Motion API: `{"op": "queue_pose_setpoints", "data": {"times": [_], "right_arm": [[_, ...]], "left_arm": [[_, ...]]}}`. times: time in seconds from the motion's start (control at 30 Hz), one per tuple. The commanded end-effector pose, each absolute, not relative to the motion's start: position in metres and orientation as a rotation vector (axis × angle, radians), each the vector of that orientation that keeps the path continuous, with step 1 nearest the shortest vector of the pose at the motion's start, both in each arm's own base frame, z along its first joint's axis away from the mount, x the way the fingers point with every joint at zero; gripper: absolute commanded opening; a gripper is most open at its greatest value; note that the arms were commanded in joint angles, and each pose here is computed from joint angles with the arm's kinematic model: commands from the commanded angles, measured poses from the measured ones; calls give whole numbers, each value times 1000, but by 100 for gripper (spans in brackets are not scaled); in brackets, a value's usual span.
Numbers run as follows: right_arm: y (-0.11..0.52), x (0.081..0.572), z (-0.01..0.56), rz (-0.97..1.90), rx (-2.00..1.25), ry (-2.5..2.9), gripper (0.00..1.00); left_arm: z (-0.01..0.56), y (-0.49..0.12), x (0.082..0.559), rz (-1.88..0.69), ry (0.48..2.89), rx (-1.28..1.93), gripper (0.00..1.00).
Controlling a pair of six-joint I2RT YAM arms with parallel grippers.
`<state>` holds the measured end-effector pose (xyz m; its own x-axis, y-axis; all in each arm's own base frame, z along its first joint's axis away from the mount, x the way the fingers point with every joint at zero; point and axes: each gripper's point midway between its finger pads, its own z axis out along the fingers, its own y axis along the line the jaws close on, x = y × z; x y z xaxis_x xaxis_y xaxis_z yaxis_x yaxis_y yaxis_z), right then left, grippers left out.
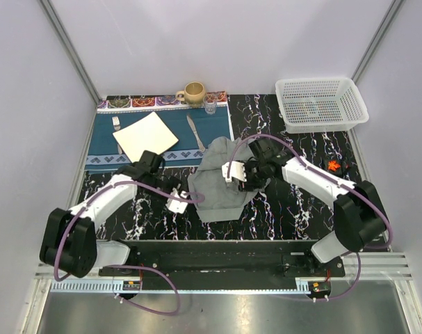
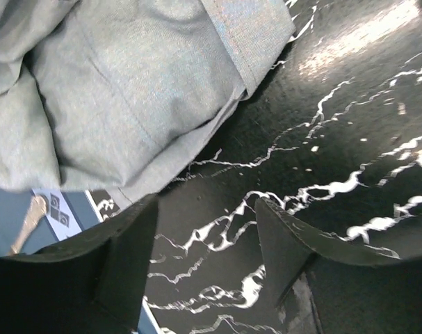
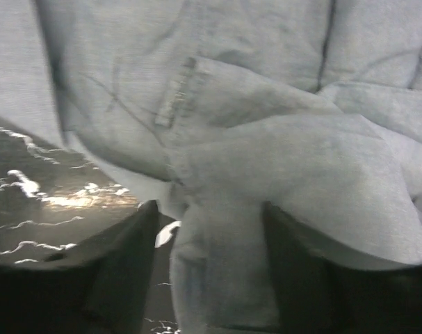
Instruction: Pin the brooch onto the clothing
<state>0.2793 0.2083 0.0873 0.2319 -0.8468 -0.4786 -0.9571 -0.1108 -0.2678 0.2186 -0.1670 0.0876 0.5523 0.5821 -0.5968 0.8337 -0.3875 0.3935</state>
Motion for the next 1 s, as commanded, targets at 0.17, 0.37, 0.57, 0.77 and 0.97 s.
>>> {"op": "queue_pose_setpoints", "data": {"times": [0.17, 0.37, 0.57, 0.77, 0.97], "right_arm": [[206, 336, 94, 83, -1851, 1690, 46], [205, 339, 104, 75, -1812, 1696, 12], [182, 354, 124, 28, -1688, 1753, 0], [145, 381, 160, 33, -1473, 1873, 0], [141, 389, 162, 56, -1398, 1934, 0]], "left_arm": [[53, -202, 252, -235, 759, 2236, 59], [38, -220, 254, -216, 738, 2221, 51], [36, -225, 236, -209, 686, 2231, 15], [97, -205, 169, -419, 772, 2193, 0], [178, -195, 145, -559, 1026, 1947, 0]]}}
